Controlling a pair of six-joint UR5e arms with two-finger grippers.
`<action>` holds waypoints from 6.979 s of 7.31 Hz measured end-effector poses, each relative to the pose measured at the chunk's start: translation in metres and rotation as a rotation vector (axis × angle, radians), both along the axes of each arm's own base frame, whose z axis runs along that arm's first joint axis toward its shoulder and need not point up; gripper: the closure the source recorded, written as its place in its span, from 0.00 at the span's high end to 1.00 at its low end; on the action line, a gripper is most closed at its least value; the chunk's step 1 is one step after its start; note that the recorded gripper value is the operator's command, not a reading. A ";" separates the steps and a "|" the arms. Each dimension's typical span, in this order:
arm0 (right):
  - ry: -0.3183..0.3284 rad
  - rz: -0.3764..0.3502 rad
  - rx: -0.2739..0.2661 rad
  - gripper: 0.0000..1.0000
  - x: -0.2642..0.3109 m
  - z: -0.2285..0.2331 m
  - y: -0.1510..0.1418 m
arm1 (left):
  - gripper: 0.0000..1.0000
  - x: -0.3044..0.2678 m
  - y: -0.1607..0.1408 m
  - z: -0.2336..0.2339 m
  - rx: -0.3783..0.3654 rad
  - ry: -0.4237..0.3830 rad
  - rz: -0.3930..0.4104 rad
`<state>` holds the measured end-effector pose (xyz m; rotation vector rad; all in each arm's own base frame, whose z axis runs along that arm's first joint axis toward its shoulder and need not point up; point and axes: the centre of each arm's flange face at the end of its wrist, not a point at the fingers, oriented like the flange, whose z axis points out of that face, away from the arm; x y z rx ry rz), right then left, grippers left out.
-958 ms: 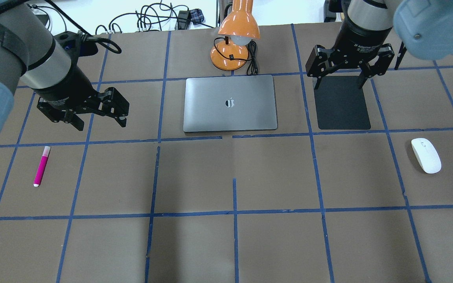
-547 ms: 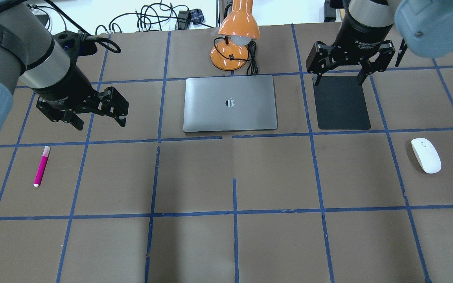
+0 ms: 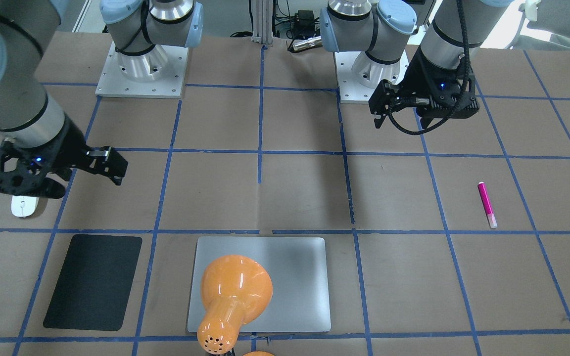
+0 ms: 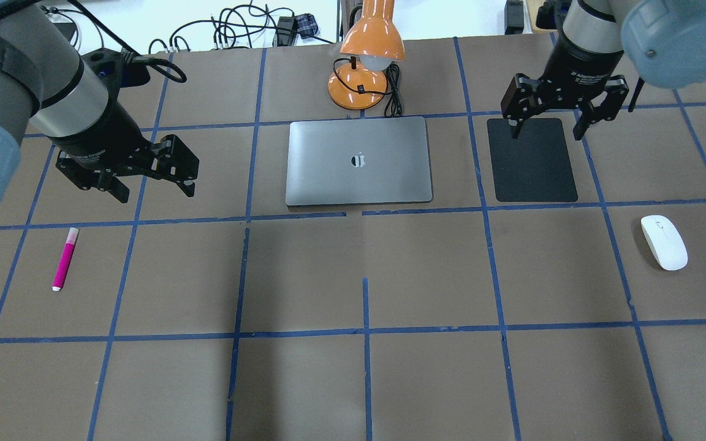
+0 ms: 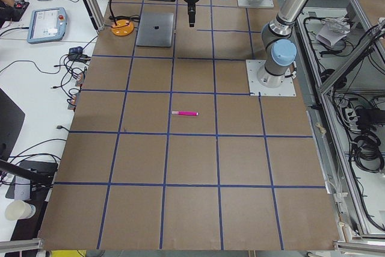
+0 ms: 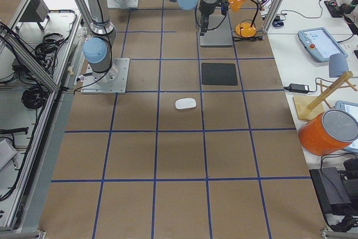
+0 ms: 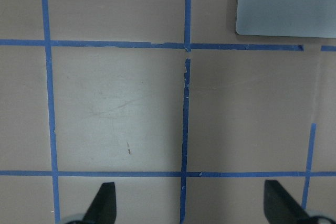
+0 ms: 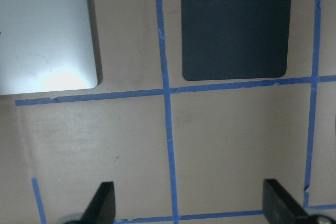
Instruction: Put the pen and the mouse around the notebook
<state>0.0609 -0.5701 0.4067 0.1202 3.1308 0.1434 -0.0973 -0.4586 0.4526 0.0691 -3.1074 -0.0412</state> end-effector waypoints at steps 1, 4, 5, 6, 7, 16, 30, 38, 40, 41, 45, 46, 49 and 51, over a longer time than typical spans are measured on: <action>0.023 0.038 0.016 1.00 -0.039 -0.014 -0.005 | 1.00 0.015 -0.005 -0.005 0.011 0.000 0.029; 0.115 0.215 0.033 1.00 -0.115 -0.081 0.011 | 1.00 0.144 -0.025 -0.056 0.047 0.019 0.130; 0.120 0.211 0.011 1.00 -0.145 -0.112 0.026 | 1.00 0.195 -0.026 -0.080 0.032 0.021 0.156; 0.128 0.185 -0.016 1.00 -0.167 -0.133 0.039 | 1.00 0.234 -0.026 -0.102 0.017 0.020 0.143; 0.130 0.158 -0.027 1.00 -0.185 -0.148 0.047 | 1.00 0.259 -0.027 -0.126 0.007 0.021 0.084; 0.048 0.111 0.101 1.00 -0.258 -0.230 0.069 | 0.64 0.348 -0.040 -0.271 0.016 0.043 0.010; 0.031 0.091 -0.047 0.35 -0.084 -0.164 -0.128 | 0.00 0.346 -0.041 -0.271 0.059 0.025 0.006; -0.031 0.010 0.121 1.00 -0.053 -0.218 -0.130 | 0.00 0.099 -0.128 -0.171 -0.014 -0.067 0.341; -0.018 0.014 0.100 1.00 -0.055 -0.200 -0.136 | 0.00 -0.002 -0.123 -0.177 -0.016 -0.043 0.552; -0.012 0.015 0.087 1.00 -0.056 -0.180 -0.139 | 0.00 -0.041 -0.117 -0.181 -0.018 -0.037 0.638; 0.044 0.130 0.053 1.00 0.020 -0.033 -0.088 | 0.00 -0.165 -0.069 -0.198 0.020 -0.033 0.917; 0.057 0.162 0.025 1.00 0.039 0.016 -0.058 | 0.00 -0.181 -0.058 -0.204 0.033 -0.042 0.989; 0.035 0.191 -0.034 1.00 0.059 0.103 0.028 | 0.00 -0.205 -0.049 -0.225 0.065 -0.050 1.190; 0.011 0.208 -0.047 1.00 0.069 0.079 0.036 | 0.00 -0.222 -0.049 -0.241 0.050 -0.025 1.271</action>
